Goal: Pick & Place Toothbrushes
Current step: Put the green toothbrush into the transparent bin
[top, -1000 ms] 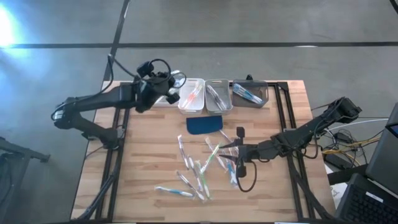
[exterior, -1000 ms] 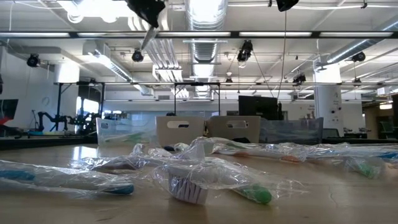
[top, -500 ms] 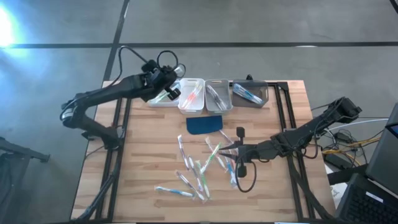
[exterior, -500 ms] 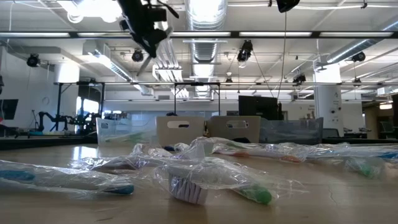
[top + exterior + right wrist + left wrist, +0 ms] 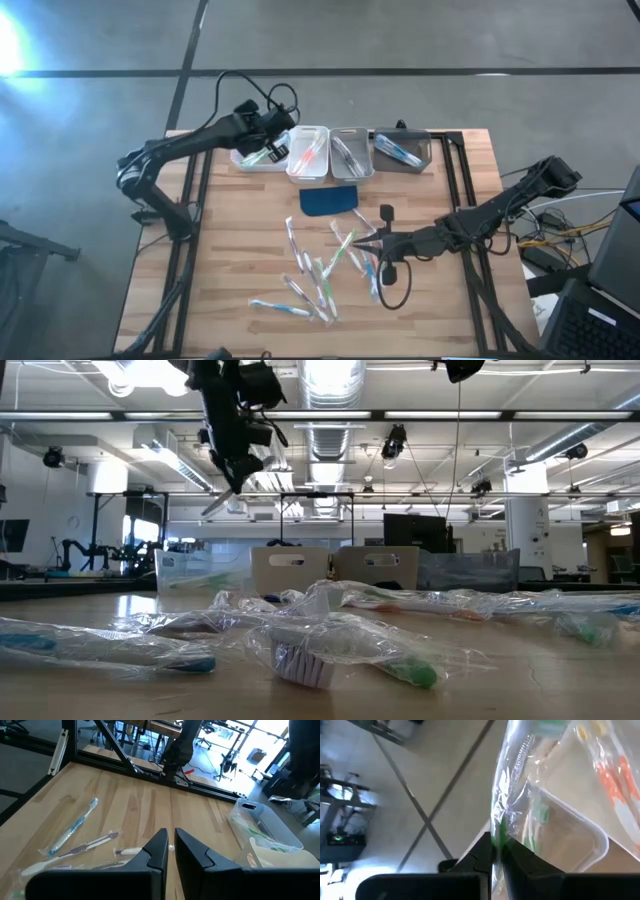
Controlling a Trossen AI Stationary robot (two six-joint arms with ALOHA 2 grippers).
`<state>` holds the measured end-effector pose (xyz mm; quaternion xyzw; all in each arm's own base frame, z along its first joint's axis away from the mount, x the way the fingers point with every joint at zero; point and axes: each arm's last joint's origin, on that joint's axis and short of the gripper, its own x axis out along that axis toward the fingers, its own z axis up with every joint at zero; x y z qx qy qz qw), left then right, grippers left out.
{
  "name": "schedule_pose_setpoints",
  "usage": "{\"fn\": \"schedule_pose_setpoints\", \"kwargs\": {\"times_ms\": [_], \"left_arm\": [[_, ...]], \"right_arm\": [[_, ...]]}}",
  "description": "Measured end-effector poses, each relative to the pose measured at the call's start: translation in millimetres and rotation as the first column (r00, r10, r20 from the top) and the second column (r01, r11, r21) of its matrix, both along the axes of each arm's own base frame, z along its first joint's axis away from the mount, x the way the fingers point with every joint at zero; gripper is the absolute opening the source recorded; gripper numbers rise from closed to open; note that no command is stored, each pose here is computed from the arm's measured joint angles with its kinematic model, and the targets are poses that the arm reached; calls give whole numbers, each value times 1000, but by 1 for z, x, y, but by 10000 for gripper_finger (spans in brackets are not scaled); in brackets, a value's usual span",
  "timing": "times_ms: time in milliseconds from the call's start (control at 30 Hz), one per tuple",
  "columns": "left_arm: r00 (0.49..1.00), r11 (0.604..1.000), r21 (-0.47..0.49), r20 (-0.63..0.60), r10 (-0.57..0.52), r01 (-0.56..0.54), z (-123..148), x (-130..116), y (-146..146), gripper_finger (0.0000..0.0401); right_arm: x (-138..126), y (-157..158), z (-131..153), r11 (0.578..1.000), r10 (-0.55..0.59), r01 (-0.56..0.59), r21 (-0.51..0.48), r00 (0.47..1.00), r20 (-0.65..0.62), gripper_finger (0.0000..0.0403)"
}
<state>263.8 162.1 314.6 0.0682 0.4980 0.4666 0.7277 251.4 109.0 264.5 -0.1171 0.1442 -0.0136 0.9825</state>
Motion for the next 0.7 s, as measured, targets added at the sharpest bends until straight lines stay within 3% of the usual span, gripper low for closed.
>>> {"fn": "schedule_pose_setpoints", "kwargs": {"times_ms": [267,700], "left_arm": [[999,992,-122,-2,39,-39,-17,-3,17,26],[991,968,-217,0,132,-129,-25,-16,32,26]], "right_arm": [[0,0,0,1000,0,0,-2,1000,-3,38],[0,0,-1,1000,0,0,-3,1000,-7,67]]}}
